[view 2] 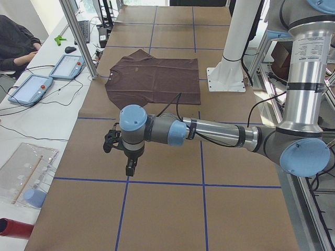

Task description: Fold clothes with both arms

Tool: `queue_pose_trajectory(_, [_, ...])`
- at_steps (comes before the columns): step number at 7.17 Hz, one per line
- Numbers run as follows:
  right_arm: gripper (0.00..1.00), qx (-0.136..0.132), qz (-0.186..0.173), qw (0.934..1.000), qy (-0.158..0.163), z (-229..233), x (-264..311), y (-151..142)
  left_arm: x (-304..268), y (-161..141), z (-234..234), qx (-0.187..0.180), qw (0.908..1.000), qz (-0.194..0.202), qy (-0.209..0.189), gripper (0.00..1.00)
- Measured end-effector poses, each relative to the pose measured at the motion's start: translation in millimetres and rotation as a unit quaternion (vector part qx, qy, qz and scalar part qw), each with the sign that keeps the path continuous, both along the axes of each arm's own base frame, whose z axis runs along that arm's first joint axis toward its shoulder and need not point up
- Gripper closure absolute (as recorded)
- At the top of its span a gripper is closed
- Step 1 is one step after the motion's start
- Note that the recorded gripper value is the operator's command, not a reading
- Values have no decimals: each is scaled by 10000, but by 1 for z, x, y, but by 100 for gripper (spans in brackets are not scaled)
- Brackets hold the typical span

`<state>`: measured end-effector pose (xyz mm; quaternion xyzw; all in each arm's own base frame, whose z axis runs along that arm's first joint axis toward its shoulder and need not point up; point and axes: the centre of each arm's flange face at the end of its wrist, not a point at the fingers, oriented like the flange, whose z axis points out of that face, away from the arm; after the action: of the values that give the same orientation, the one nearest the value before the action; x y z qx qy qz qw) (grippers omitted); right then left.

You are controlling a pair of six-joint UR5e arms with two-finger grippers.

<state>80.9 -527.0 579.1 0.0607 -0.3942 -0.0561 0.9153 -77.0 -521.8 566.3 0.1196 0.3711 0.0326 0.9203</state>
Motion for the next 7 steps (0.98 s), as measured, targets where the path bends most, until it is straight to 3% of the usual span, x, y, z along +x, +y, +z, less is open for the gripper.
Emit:
queue_pose_trajectory(1, [0,147,-127,9998,-37,-22,-19,-22,5,-7,-12,405,9992,48,2,0])
queue_pose_trajectory(3, [0,63,-256,9984,-502,-44,-83,-58,15,-16,-29,878,9961,95,19,0])
queue_pose_trajectory(5, [0,7,-34,9972,-750,-75,-172,-102,38,-38,-40,1026,9943,278,22,0])
queue_pose_trajectory(7, [0,-18,330,9979,-555,-118,-277,-143,52,-45,-44,1166,9924,391,35,0])
